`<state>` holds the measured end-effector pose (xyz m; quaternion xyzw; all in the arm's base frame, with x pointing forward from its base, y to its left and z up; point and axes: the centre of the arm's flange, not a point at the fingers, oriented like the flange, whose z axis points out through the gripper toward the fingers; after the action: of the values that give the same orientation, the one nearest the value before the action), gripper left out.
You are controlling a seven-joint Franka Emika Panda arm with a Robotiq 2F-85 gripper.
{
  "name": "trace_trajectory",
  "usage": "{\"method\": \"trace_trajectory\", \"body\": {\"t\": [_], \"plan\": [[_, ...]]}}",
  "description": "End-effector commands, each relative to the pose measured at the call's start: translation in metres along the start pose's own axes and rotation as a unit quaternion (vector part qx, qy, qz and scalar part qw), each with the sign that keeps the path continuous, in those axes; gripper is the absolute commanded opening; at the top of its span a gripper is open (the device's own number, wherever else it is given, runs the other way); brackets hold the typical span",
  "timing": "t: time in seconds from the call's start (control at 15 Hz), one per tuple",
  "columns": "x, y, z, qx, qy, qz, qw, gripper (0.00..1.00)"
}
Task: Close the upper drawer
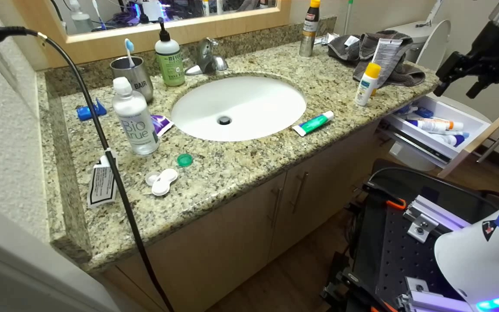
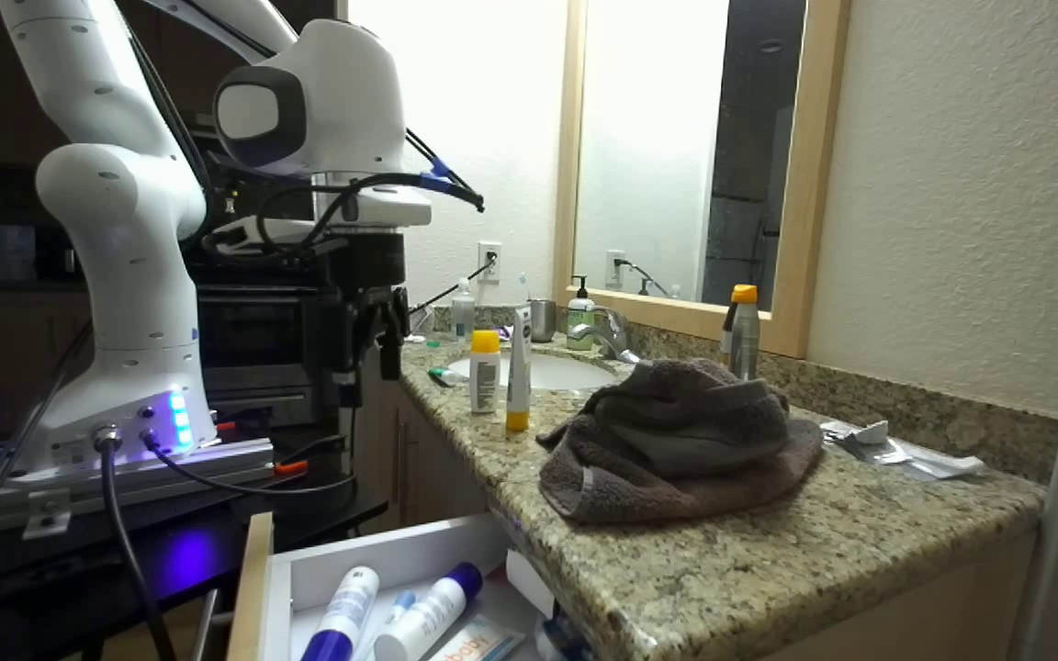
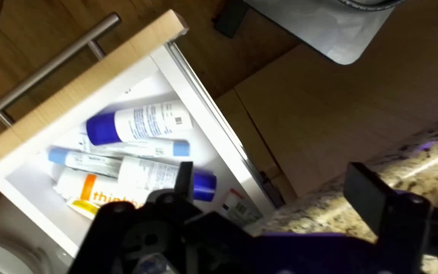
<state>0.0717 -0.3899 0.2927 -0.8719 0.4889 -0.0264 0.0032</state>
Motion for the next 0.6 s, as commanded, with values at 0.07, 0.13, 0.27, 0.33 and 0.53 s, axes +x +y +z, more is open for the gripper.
{"method": "trace_trajectory", "body": {"t": [0.07,0.13,0.27,0.33,0.53], "plan": [[-0.011,0.017,0.04,-0.051,-0.032,0.051,0.9969,1.0],[-0.009,0.013,0.039,-0.045,-0.032,0.055,0.997,1.0],[-0.008,0.016,0.034,-0.037,-0.033,0.048,0.9976,1.0],[-0.008,0.015,0.036,-0.039,-0.035,0.049,0.9974,1.0],[-0.01,0.018,0.04,-0.044,-0.038,0.05,0.997,1.0]]}}
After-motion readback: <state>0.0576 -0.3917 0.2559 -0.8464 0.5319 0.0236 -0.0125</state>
